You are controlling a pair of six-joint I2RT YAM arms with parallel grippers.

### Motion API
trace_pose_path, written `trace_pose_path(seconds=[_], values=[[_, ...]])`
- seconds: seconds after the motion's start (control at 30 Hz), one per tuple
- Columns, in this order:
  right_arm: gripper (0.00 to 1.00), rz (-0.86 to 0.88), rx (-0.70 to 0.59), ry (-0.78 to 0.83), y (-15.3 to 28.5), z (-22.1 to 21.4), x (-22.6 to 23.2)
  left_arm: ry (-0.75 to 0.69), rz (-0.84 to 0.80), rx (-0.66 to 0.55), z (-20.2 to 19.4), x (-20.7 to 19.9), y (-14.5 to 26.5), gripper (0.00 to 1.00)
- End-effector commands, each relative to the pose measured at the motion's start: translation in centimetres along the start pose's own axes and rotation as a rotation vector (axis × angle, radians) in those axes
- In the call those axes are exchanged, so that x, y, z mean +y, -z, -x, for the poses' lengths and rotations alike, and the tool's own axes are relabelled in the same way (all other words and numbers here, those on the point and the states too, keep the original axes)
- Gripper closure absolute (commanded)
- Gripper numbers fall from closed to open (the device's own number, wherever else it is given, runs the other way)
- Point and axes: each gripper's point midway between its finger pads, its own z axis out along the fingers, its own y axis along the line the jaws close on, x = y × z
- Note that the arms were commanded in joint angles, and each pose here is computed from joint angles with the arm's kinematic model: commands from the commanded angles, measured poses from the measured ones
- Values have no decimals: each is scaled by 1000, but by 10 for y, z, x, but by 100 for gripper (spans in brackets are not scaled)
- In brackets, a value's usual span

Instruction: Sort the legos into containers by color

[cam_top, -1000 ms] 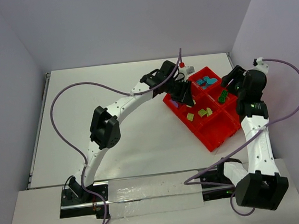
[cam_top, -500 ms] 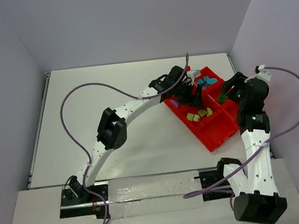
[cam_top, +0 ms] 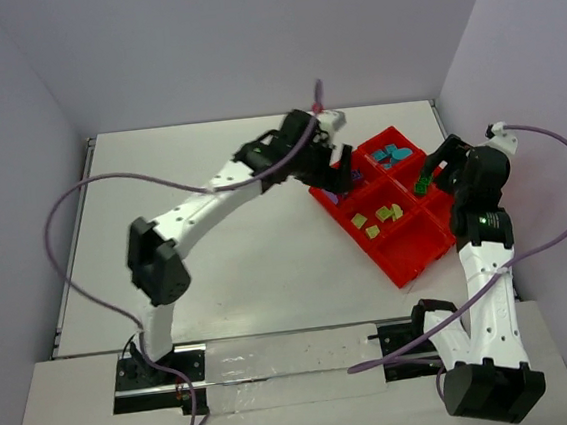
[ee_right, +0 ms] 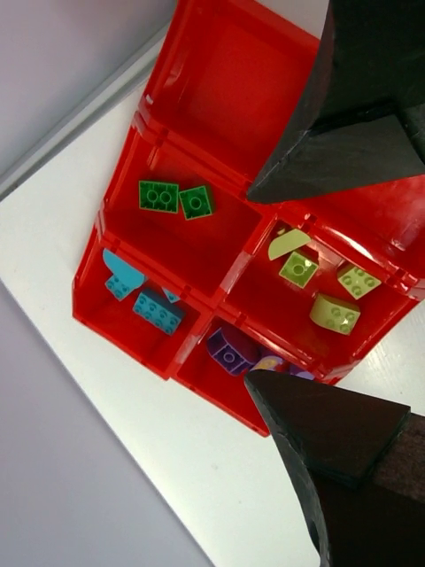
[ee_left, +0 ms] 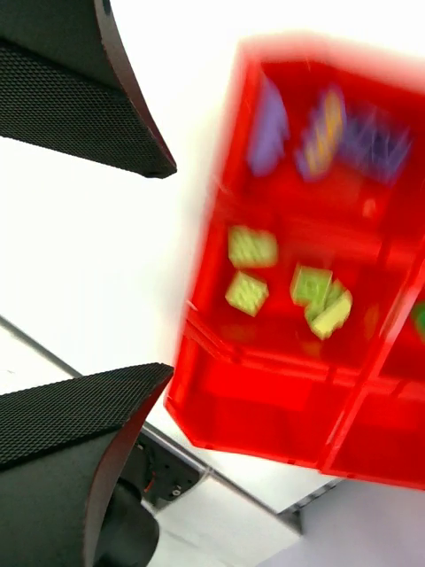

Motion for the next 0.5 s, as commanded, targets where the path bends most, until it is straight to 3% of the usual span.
trace_pose_path(seconds=[0.0, 0.23, 0.47], values=[[16, -77, -11, 18, -1, 19, -5, 30, 229, -194, 45, 65, 94, 7], [15, -104, 51, 23, -12, 4, -11, 146, 516, -300, 30, 165, 209, 6], [16, -119, 58, 32, -16, 0, -14, 289, 644, -351, 1, 235, 268, 6]])
